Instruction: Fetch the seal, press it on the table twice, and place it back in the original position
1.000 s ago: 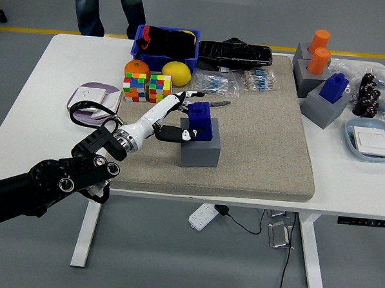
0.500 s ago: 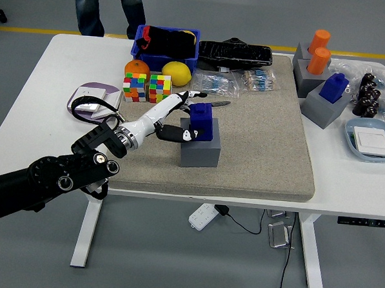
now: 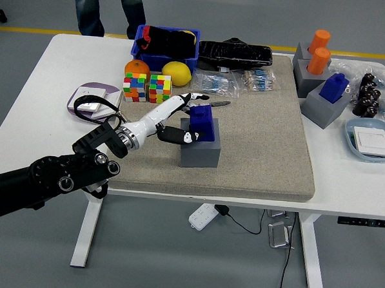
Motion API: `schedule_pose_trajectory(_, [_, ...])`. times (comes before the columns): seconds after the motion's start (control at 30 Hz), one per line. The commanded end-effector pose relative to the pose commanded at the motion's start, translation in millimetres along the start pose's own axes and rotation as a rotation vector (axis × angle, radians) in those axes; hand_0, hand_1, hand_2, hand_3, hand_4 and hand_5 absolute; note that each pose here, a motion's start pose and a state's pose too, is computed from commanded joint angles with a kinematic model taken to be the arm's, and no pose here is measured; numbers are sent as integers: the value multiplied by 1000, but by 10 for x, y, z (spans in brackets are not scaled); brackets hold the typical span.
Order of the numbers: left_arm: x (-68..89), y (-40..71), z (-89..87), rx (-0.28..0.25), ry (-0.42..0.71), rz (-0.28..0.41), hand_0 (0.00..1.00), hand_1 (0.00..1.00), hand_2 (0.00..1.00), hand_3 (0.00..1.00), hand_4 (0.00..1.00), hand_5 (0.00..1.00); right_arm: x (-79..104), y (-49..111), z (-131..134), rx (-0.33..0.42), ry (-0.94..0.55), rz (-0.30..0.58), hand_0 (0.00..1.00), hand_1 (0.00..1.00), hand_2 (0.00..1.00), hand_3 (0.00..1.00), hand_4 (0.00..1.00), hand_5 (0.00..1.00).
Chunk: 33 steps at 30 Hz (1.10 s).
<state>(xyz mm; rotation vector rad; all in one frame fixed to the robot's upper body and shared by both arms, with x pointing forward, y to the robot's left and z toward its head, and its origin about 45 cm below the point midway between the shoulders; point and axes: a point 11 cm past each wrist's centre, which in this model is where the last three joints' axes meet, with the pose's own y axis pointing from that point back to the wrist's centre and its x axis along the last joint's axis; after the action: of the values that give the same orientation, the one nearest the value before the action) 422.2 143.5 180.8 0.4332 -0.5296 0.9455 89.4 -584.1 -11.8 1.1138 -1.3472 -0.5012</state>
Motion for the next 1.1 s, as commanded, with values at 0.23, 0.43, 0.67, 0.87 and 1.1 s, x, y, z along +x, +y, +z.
schedule_pose_trajectory(0.23, [62,-21,71,-9,-22,-4,875,483,375,882,472,2,22,3,-7,3,0,3,793,696,672,638,776,515])
schedule_pose_trajectory(0.43, [81,-11,46,12,-58,-31,874,478,371,881,459,2,22,4,1,1,0,3,793,696,672,637,776,516])
schedule_pose_trajectory(0.67, [114,-13,56,22,-103,-52,873,464,365,879,433,2,31,5,2,2,0,5,793,695,670,637,777,515])
schedule_pose_trajectory(0.87, [131,-23,82,22,-124,-62,871,462,364,879,428,2,30,5,-3,3,-1,5,792,696,671,637,777,515])
schedule_pose_trajectory(1.1, [78,-27,81,27,-126,-78,871,460,364,878,417,2,34,5,-1,3,-2,7,792,695,671,638,777,516])
